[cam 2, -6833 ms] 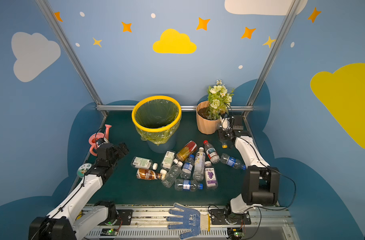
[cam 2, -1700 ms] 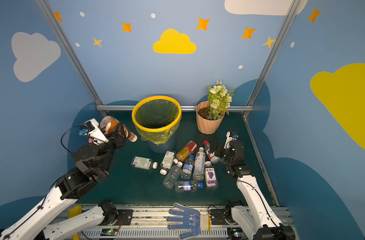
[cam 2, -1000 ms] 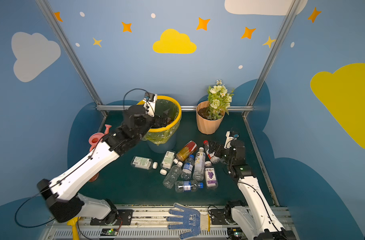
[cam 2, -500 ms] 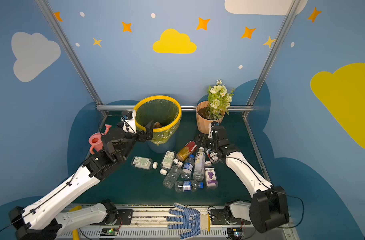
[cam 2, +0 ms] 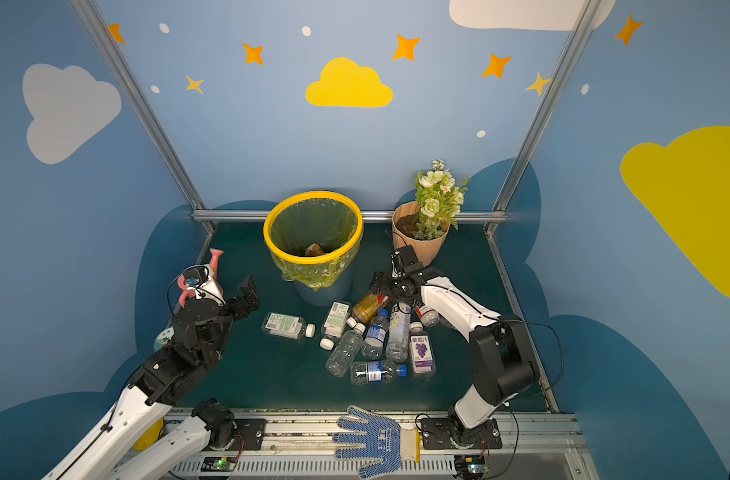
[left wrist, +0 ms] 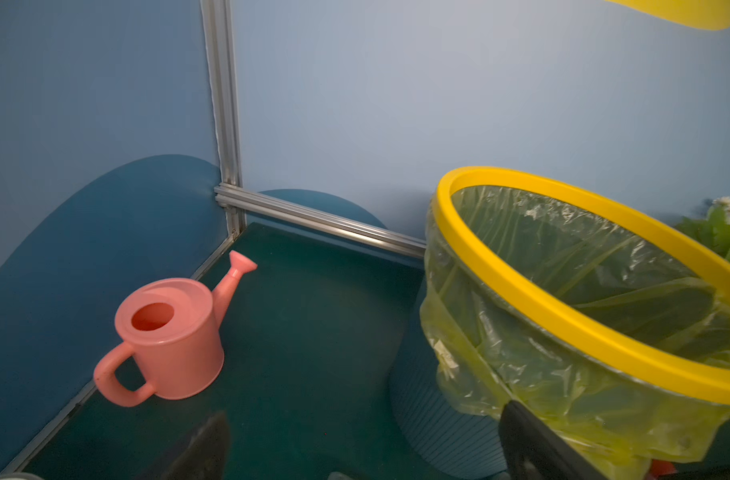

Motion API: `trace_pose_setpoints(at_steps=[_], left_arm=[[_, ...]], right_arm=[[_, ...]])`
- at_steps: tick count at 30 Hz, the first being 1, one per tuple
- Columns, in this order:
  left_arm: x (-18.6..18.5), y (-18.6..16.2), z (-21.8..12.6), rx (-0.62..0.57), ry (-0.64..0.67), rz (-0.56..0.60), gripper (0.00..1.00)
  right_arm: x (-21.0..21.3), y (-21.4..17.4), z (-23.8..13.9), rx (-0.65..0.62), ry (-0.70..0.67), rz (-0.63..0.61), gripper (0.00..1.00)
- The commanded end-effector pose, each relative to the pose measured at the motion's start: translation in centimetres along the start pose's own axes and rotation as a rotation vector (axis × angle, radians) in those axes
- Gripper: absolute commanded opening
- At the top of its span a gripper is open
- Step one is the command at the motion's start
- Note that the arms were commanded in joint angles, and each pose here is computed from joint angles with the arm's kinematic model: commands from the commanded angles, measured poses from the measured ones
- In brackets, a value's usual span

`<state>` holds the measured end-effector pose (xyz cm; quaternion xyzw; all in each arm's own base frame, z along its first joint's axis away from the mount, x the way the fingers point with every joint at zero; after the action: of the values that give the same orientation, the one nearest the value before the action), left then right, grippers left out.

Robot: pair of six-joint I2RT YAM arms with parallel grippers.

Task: Throw the plastic bottles in the bin
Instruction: 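Grasp the red-and-yellow labelled bottle with the right gripper while the left gripper withdraws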

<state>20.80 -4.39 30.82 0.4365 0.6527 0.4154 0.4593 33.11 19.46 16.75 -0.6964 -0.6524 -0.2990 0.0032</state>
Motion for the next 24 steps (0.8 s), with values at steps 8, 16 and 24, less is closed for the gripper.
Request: trace_pose_setpoints(at_steps=[8, 16, 24], left_arm=[[1.9, -1.3, -0.8, 0.019, 0.037, -0.035, 1.0], [2.3, -1.9, -0.8, 0.015, 0.031, -0.052, 1.0], [2.5, -2.0, -1.0, 0.008, 0.034, -0.059, 1.0]], right_arm=[[0.9, -0.5, 3.3, 0.094, -0.063, 0.089, 0.95], [1.0, -0.3, 5.3, 0.136, -0.08, 0.111, 0.95], [1.0, -0.5, 7.2, 0.185, -0.093, 0.119, 0.95]])
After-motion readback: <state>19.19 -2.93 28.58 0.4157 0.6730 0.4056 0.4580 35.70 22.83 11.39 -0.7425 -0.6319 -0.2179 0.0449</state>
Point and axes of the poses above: each gripper's point midway between its finger pads, its own z axis out along the fingers, its own x axis along the line the jaws close on, y = z × x, the point moved 6 cm from there along -z, back along the fingers
